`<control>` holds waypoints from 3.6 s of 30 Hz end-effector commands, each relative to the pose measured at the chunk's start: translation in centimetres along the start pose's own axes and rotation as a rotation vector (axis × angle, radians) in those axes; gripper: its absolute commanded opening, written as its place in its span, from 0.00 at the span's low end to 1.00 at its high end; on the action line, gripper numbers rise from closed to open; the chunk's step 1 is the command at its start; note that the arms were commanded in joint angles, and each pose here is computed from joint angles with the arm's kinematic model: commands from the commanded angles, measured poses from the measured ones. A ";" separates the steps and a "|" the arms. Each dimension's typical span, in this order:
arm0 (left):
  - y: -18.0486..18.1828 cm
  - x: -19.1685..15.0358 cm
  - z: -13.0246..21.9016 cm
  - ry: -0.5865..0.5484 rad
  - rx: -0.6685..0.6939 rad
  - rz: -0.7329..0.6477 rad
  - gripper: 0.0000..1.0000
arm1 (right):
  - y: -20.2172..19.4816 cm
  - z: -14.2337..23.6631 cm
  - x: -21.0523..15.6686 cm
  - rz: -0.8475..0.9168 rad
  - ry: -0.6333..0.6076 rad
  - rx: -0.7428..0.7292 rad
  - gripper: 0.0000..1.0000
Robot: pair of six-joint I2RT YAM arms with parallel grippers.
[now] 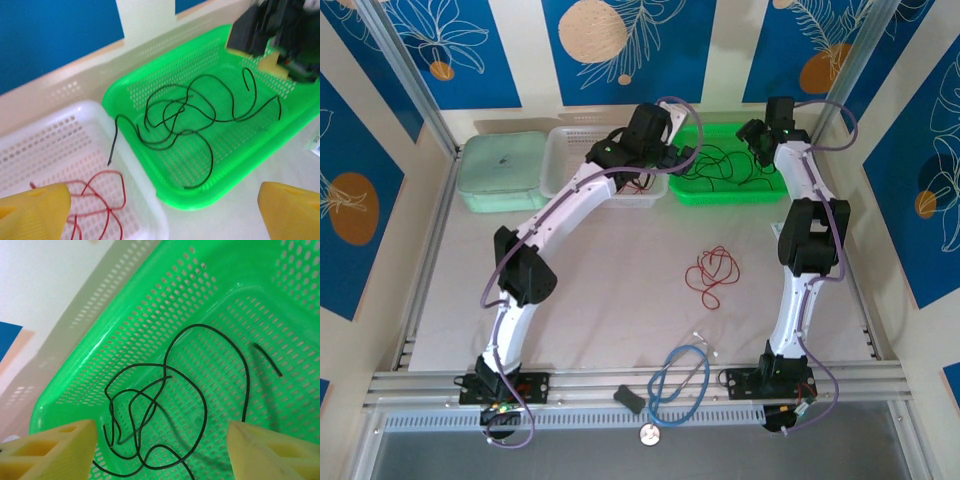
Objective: Untangle the cables
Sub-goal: Place the cable into the container, then move the cable into the container.
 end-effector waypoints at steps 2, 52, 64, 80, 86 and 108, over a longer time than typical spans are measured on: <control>1.4 -0.7 1.9 0.062 -0.012 0.098 0.89 | 1.2 3.6 0.2 0.122 0.028 -0.049 0.73; 6.0 -5.9 14.7 -0.018 0.010 0.242 0.76 | 9.3 -8.0 -13.0 -0.003 0.388 0.385 0.50; 6.1 -6.1 14.6 -0.005 0.017 0.227 0.75 | 9.7 -10.1 -14.3 -0.036 0.438 0.328 0.44; 6.3 -6.4 15.1 -0.003 0.039 0.214 0.75 | 9.9 -10.3 -14.4 -0.061 0.419 0.319 0.00; 6.4 -6.7 15.6 0.002 0.051 0.210 0.75 | 10.2 -9.3 -13.6 -0.056 0.401 0.330 0.00; 6.5 -8.0 19.0 -0.015 0.097 0.207 0.74 | 1.6 -3.1 -7.8 0.048 0.181 0.101 0.00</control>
Point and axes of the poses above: each hand's point on the last joint's axis, 136 mm out from that joint toward the fingers, its own z axis back along the fingers, its own y axis along the line the jaws close on, x = y × z, the point moved 9 cm from there along z, back along the fingers, and after that the axes turned 8 degrees about -z, right-handed, at the moved point
